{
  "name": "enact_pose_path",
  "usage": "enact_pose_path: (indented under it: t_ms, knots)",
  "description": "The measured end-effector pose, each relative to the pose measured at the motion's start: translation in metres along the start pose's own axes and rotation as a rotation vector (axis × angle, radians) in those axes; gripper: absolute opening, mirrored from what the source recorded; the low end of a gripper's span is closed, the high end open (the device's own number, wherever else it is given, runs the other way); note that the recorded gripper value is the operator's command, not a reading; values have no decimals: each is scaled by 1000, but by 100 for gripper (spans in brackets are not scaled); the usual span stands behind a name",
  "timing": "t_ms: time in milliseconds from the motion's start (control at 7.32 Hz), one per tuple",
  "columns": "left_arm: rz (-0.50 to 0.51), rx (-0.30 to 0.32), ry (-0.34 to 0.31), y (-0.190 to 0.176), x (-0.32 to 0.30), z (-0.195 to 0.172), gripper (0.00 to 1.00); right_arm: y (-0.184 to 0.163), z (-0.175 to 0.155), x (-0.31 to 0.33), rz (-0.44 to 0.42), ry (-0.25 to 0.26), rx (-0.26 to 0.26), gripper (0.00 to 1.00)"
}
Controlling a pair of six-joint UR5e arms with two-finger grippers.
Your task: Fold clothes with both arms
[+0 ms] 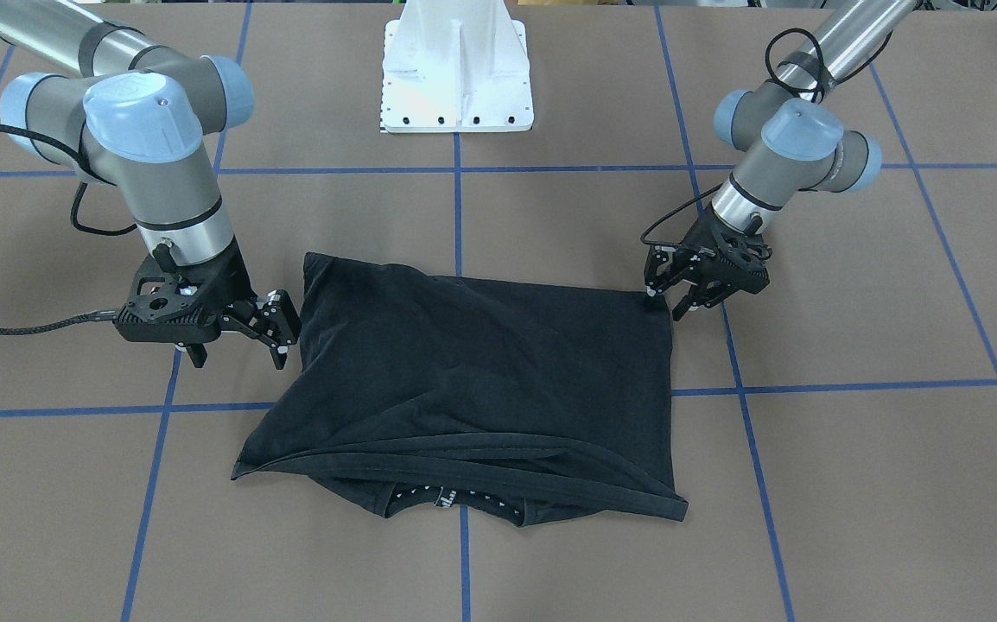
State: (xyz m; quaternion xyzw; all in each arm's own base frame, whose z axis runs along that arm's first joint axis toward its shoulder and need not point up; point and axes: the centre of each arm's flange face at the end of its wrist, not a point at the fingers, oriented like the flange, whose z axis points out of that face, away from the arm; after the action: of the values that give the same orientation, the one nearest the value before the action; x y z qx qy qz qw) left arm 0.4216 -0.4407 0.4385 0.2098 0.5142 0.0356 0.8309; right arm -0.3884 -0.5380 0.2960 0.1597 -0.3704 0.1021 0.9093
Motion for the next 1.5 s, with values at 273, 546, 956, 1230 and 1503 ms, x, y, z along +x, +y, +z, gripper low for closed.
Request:
enact_pose_path:
  t_ms: [273, 546, 956, 1230, 1503]
  knots:
    - [-2, -2, 3, 1, 2, 0, 44, 0, 1, 0, 0, 1, 0, 100]
    - [-1, -5, 6, 3, 4, 1, 16, 0, 1, 0, -1, 1, -1, 100]
    - [-1, -10, 5, 5, 4, 2, 0, 0, 1, 0, 0, 2, -1, 100]
    - [6, -10, 13, 6, 7, -9, 0, 1, 1, 0, 1, 1, -1, 100]
    - [66, -22, 6, 4, -10, -21, 0, 2, 1, -2, -1, -1, -2, 100]
